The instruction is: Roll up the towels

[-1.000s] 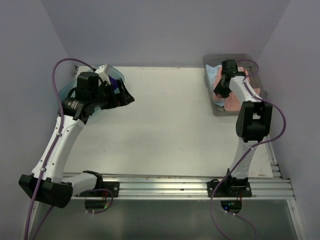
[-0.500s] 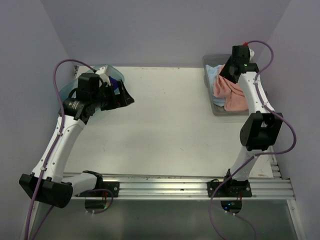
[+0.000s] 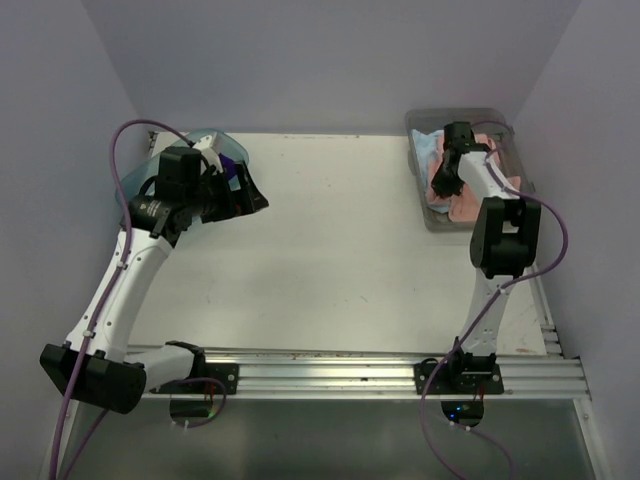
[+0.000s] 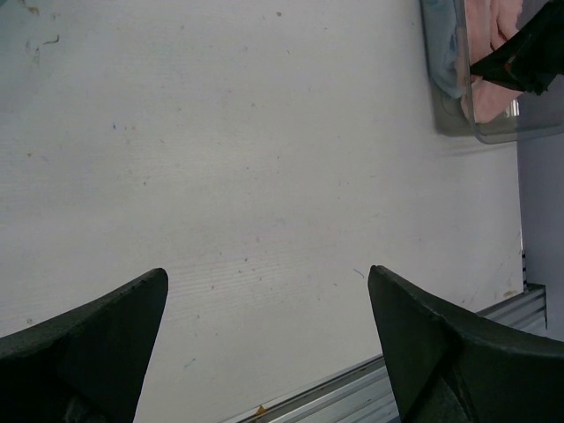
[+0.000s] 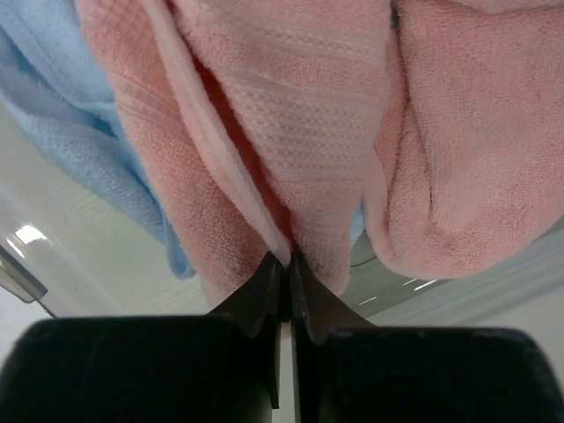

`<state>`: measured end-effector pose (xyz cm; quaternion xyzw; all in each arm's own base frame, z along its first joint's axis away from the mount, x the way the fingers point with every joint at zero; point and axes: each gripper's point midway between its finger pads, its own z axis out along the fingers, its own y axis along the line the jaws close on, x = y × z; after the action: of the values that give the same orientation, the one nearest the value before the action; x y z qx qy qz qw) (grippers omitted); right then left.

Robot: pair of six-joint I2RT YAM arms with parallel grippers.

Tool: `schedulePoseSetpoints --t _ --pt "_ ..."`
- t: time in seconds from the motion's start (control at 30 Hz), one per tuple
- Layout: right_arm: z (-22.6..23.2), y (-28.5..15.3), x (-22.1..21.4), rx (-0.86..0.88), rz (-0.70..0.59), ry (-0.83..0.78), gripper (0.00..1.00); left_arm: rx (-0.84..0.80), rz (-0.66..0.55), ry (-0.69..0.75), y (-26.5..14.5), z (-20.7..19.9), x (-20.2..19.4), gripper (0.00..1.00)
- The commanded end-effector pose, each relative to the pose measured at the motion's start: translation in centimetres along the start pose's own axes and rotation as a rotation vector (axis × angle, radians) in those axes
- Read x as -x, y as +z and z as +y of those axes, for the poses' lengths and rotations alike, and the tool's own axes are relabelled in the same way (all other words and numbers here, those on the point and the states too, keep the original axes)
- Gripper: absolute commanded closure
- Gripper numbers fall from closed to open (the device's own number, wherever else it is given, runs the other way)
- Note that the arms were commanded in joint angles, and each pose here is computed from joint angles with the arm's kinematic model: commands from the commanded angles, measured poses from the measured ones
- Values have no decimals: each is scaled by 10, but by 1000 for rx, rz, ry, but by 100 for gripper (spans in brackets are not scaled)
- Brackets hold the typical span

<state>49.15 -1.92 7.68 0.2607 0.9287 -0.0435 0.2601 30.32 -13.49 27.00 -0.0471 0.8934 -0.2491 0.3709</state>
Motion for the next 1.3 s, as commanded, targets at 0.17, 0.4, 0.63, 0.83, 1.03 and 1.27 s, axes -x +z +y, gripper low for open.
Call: schedulePoseSetpoints --t 0.17,0.4,0.63,0.83,1.03,1.27 --pt "-16 -145 81 122 -353 148 100 23 0 -2 -1 4 -1 0" --pt "4 -348 121 529 -643 127 100 29 3 -22 7 6 -1 0" --pt "60 -497 69 1091 -714 -102 100 -7 28 -95 17 6 -7 0" --pt "123 -529 -61 1359 -503 -386 100 -3 4 -159 8 28 5 0" --pt "183 -443 -201 1255 -186 -569 100 72 -50 -249 -6 63 19 0" --pt "164 -320 -241 832 -74 -604 32 38 -11 -191 -10 59 5 0"
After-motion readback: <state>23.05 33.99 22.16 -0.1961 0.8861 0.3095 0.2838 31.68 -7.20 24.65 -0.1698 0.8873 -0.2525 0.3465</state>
